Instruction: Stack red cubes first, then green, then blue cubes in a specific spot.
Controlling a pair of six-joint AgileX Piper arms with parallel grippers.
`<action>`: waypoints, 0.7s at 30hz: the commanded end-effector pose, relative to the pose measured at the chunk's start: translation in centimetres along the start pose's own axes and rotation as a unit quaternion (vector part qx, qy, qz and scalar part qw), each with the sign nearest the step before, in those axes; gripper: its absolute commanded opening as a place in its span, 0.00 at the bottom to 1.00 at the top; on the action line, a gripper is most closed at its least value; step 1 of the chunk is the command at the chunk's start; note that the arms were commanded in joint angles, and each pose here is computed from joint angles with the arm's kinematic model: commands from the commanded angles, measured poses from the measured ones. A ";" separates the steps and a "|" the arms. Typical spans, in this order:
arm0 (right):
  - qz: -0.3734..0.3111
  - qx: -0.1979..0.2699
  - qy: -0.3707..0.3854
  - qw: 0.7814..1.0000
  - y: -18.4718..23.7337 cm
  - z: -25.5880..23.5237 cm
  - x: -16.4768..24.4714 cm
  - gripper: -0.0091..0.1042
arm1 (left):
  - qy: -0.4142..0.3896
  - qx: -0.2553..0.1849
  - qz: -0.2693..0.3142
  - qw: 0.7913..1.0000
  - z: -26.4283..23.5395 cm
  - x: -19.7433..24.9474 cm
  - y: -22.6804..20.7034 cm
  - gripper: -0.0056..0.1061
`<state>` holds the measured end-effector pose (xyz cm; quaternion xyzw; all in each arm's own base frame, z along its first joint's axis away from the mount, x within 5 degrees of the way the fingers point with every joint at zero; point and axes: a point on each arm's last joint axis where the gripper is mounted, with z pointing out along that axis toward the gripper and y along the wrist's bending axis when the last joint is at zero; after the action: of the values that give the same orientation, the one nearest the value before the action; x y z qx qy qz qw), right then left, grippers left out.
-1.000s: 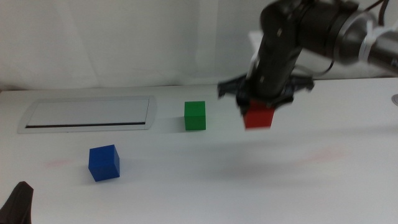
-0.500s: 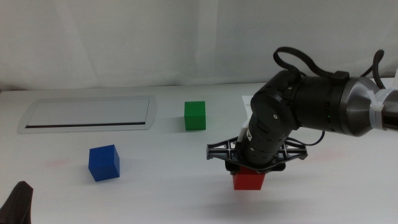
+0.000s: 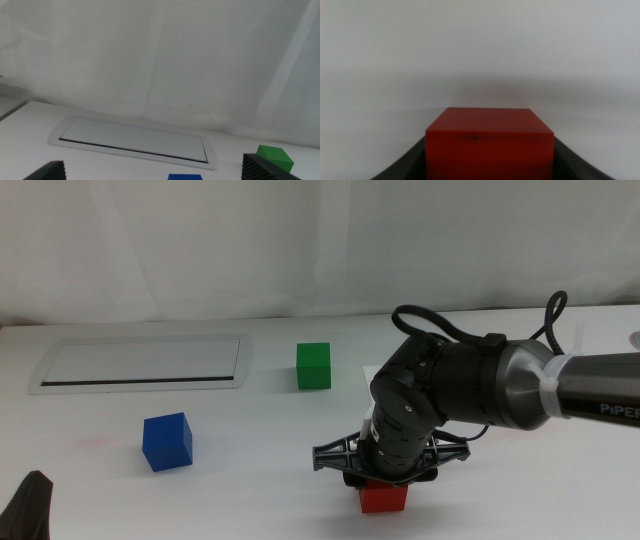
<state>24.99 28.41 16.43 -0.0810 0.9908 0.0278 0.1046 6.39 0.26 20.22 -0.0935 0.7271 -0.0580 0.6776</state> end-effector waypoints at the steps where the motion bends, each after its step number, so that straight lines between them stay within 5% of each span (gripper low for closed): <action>1: -0.010 0.011 0.003 1.000 -0.1 0.3 0.1 0.06 | 0.014 0.000 -0.005 1.000 0.1 1.2 0.2 0.83; 9: -0.007 0.002 -0.004 1.000 0.1 0.3 0.0 0.09 | 0.014 0.000 -0.005 1.000 0.1 1.2 0.2 0.83; 10: -0.001 -0.004 0.000 1.000 0.2 0.3 0.1 0.44 | 0.014 0.000 -0.005 1.000 0.1 1.2 0.2 0.83; 11: 0.001 -0.008 0.000 1.000 0.3 0.3 0.1 0.67 | 0.014 0.000 -0.005 1.000 0.1 1.2 0.2 0.83; 13: 0.006 -0.010 -0.002 1.000 0.3 0.3 0.1 0.90 | 0.014 0.000 -0.005 1.000 0.1 1.2 0.2 0.83; 15: 0.005 -0.013 -0.005 1.000 0.4 0.3 0.0 0.99 | 0.014 0.000 -0.005 1.000 0.1 1.2 0.2 0.83; 21: -0.003 -0.023 -0.021 1.000 0.2 -1.0 -0.3 0.99 | 0.014 0.000 -0.005 1.000 0.1 1.2 0.2 0.83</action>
<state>25.00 28.77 16.60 -0.0784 0.9895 0.0460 0.1122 6.39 0.26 20.22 -0.0935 0.7271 -0.0580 0.6776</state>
